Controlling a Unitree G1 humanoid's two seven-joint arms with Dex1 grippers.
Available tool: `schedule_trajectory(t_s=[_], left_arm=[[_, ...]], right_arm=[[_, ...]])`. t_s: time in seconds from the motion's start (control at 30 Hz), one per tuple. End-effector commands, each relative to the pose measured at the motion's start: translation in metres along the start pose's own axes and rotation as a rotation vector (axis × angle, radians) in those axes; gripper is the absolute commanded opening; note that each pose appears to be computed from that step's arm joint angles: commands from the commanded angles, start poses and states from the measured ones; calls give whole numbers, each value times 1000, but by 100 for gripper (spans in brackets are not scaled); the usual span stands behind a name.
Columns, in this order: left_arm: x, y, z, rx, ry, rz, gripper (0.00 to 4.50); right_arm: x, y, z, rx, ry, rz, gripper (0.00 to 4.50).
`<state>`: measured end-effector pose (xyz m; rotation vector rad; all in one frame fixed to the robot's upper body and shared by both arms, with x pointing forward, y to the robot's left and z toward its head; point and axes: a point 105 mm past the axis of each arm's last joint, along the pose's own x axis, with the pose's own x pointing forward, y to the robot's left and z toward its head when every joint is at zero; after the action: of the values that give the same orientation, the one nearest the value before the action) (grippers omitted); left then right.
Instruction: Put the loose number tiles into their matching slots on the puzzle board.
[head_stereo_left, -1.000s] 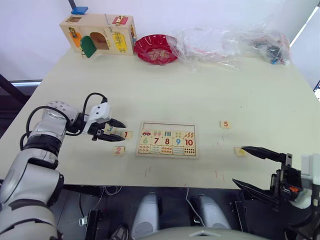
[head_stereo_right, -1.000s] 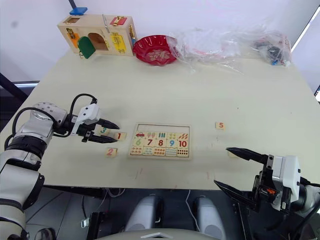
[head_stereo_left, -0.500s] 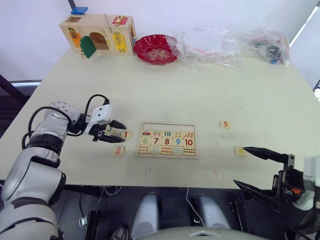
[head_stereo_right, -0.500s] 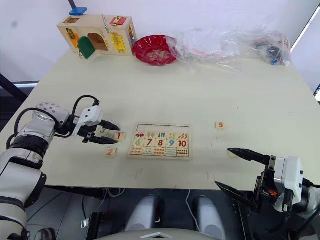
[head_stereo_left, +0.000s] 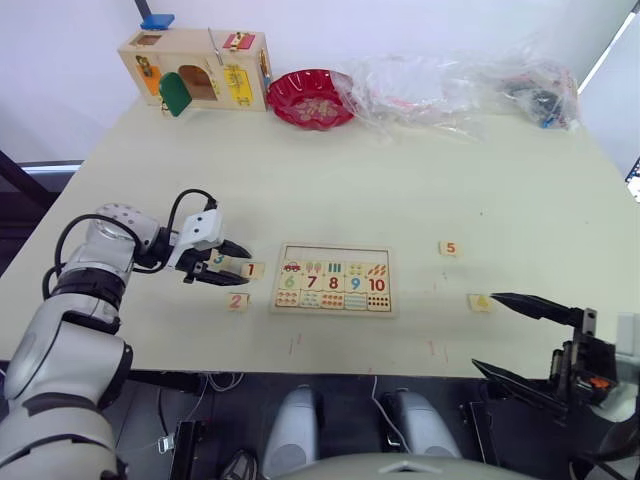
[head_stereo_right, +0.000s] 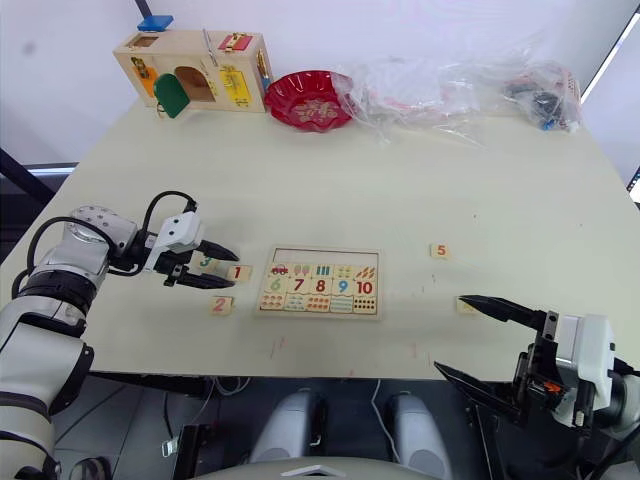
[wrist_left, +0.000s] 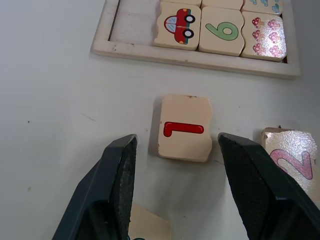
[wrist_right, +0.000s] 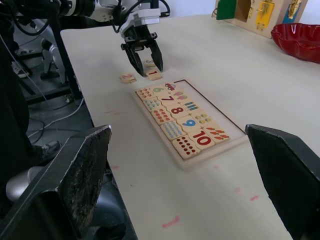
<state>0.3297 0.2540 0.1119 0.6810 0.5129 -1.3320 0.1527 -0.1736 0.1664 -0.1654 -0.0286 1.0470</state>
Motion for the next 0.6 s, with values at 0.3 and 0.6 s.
schedule_trajectory(t_s=[0.3, 0.6], left_arm=[[-18, 1, 19, 42, -35, 2, 91], [-29, 0, 80, 90, 1, -33, 91]], right_arm=[[-3, 1, 12, -47, -36, -38, 450], [4, -22, 7, -78, -4, -218, 450]])
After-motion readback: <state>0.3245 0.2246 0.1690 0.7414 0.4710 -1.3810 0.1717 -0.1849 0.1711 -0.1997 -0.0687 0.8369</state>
